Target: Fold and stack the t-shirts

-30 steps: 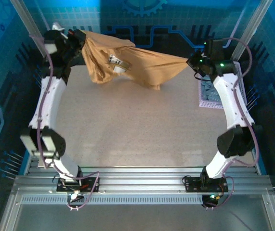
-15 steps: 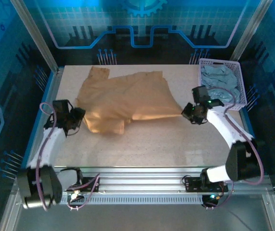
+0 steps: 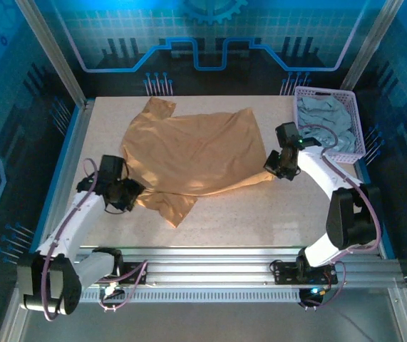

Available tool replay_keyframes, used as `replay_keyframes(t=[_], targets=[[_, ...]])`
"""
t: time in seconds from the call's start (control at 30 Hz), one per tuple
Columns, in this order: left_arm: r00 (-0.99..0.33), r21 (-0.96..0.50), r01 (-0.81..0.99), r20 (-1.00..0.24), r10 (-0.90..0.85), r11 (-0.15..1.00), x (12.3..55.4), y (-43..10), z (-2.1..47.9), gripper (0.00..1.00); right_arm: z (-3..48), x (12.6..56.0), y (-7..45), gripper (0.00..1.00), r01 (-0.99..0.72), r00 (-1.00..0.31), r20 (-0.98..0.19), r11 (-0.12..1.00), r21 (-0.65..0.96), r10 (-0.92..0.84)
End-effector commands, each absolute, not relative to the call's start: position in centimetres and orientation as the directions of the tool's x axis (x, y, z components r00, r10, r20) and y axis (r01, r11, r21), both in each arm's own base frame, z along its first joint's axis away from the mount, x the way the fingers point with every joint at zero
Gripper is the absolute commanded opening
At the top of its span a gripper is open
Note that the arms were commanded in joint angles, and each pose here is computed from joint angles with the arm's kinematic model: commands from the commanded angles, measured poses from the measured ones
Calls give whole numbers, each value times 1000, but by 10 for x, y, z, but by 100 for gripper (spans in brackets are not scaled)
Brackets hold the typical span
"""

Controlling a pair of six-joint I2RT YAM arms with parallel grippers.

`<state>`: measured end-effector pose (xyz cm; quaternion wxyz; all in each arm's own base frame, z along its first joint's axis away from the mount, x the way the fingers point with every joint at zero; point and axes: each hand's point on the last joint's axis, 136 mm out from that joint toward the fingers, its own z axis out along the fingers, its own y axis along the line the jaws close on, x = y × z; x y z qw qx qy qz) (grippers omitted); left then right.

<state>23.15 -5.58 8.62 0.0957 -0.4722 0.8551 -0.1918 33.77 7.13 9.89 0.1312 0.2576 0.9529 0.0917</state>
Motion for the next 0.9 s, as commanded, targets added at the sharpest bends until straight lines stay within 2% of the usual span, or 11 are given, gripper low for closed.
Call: replay_keyframes(t=[0.0,0.3,0.5,0.57,0.63,0.67,0.7,0.87], targets=[[-484,-331,-844,131,-865,422,207,-76,57,41,100,340,69,0,443,-852,-216,876,189,477],[-552,-271,-826,216,-805,494,202,-137,25,44,96,341,70,0,444,-856,-201,877,184,476],[-550,-222,-834,259,-794,505,195,-159,3,40,93,340,73,0,450,-855,-187,871,195,483],[-550,-222,-833,252,-796,506,200,-161,-2,34,93,338,73,0,452,-854,-184,869,200,486],[-555,-220,-830,233,-799,513,206,-161,-5,19,93,336,73,0,452,-854,-184,870,200,486],[-557,-215,-829,222,-800,517,207,-160,-3,7,94,335,72,0,453,-853,-187,869,197,487],[-560,-204,-827,202,-804,525,205,-156,2,0,95,334,71,0,451,-854,-191,871,194,485],[-535,-178,-840,123,-836,512,178,-126,36,0,103,335,63,0,451,-848,-215,872,189,485]])
